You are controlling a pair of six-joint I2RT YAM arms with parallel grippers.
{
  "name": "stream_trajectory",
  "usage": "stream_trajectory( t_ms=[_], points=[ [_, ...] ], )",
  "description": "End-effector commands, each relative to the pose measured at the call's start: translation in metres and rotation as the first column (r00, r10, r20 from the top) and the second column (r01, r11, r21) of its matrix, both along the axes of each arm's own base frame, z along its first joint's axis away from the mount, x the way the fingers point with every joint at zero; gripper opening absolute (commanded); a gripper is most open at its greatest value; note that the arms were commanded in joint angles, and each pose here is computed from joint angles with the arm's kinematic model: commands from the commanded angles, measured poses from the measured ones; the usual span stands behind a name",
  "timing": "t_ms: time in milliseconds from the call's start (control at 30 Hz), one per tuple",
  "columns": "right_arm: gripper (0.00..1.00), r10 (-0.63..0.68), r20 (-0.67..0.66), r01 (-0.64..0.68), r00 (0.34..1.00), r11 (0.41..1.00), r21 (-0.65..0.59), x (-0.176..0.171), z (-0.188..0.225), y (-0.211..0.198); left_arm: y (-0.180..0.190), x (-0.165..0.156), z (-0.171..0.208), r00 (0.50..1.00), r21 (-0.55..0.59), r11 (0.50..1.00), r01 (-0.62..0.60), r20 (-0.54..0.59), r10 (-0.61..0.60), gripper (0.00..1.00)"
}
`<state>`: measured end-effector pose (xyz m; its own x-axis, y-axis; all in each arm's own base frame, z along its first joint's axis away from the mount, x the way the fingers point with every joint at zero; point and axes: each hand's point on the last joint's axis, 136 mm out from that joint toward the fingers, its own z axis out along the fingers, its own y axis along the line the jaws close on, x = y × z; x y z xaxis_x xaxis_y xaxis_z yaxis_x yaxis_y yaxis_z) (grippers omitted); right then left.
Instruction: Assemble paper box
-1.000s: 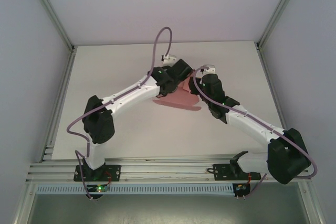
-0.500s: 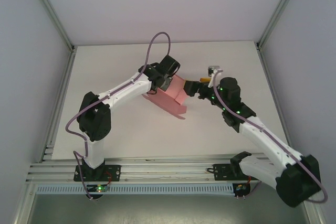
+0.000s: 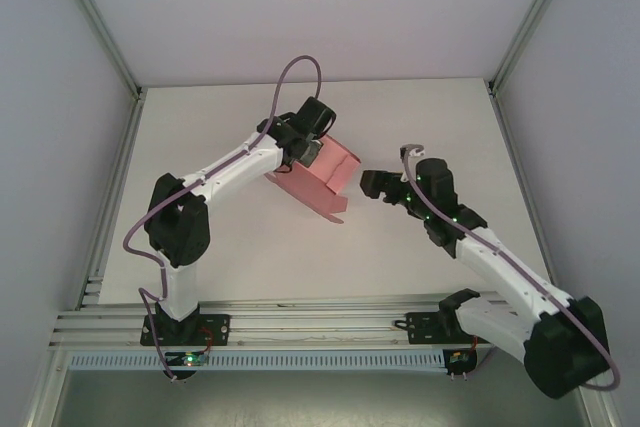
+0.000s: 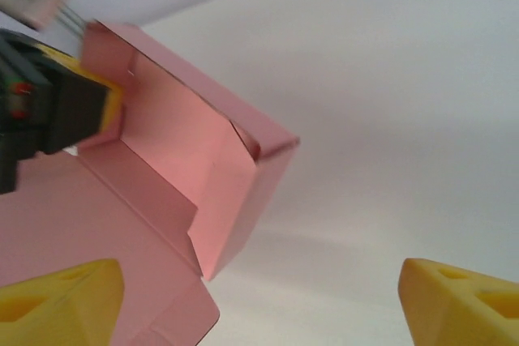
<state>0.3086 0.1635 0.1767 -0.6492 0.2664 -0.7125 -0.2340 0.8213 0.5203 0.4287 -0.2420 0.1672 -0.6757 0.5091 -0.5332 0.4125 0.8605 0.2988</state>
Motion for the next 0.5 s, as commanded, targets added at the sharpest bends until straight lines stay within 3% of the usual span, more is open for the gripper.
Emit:
stream_trajectory(
  t_ms=[0,133,300,467],
  points=[
    [0.81,0.048,0.007,-0.048,0.999,0.995,0.082,0.014,0.012,0.021,0.0,-0.004,0.03,0.99,-0.087,0.991,-0.098,0.095,0.106,0.0],
    [0.7,0.059,-0.002,-0.059,0.998,0.995,0.083,0.028,0.009,0.034,0.002,-0.011,0.045,0.972,-0.141,0.978,-0.155,0.154,0.176,0.0],
    [0.63,0.062,-0.005,-0.061,0.998,0.996,0.069,0.042,0.004,0.042,-0.006,-0.024,0.05,0.976,-0.222,0.967,-0.128,0.148,0.163,0.0],
    [0.38,0.047,-0.022,-0.045,0.999,0.996,0.071,0.051,-0.003,0.046,-0.006,-0.029,0.059,0.97,-0.258,0.956,-0.138,0.16,0.183,0.0]
  ],
)
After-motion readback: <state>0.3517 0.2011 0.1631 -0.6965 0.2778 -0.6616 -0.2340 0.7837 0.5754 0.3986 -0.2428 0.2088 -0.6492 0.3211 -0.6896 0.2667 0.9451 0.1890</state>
